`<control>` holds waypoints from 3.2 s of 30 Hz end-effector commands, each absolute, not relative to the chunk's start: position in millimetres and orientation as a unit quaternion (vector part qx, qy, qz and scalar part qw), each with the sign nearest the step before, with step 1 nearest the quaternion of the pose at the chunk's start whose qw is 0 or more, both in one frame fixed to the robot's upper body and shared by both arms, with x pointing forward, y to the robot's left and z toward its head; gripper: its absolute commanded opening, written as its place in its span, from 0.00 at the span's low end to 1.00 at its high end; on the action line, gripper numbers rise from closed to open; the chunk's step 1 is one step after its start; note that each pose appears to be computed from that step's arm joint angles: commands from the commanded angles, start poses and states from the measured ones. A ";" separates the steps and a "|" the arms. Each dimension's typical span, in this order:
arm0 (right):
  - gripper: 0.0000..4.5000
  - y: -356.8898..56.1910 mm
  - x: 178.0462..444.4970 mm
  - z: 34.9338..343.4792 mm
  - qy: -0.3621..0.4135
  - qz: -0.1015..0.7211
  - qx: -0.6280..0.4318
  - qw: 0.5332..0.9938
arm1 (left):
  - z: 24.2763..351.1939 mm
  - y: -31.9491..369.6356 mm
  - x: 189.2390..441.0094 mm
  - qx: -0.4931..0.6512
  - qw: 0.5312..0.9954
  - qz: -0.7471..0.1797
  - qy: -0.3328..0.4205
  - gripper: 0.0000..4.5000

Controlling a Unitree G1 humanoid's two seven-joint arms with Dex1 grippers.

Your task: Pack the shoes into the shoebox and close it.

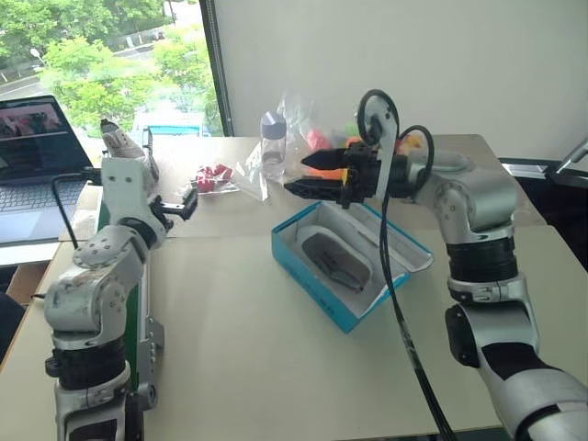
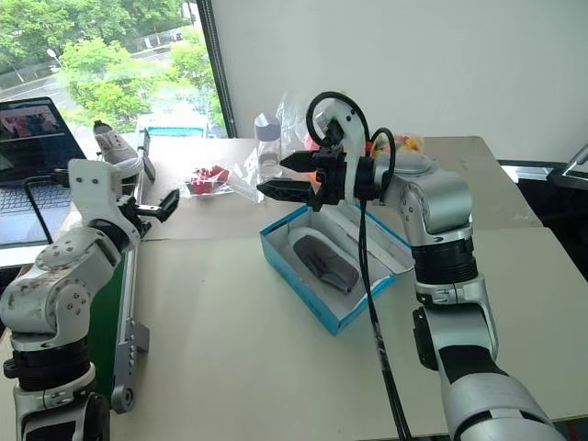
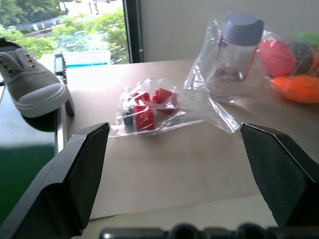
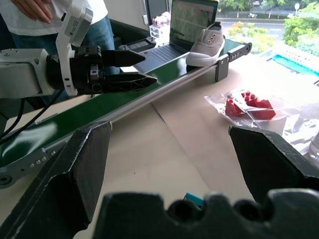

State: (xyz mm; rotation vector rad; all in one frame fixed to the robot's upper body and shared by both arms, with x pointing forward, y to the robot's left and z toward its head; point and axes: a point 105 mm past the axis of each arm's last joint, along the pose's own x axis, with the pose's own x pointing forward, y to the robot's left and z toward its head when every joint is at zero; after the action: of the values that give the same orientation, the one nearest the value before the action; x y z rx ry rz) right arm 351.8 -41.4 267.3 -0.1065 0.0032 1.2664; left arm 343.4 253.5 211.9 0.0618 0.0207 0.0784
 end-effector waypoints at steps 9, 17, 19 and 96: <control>0.99 -12.5 336.1 250.6 -0.006 0.641 -0.067 0.765 | 173.6 289.2 325.7 -0.021 0.980 0.194 0.034 1.00; 0.99 -13.0 337.1 249.8 -0.005 0.635 -0.065 0.769 | 177.7 309.0 341.0 -0.022 0.970 0.243 0.023 1.00; 0.99 -12.9 334.2 250.8 -0.005 0.639 -0.061 0.767 | 177.9 312.8 346.2 -0.025 0.968 0.248 0.023 1.00; 0.41 -54.3 401.4 323.6 -0.026 0.454 0.304 0.837 | 297.9 81.9 371.3 -0.183 0.950 -0.208 -0.143 0.00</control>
State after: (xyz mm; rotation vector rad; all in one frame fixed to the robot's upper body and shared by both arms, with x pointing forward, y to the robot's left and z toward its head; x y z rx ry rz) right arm 407.8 -55.4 298.9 0.6684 0.0220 0.9184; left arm 380.7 87.5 274.8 -0.3740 -0.2096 -0.3825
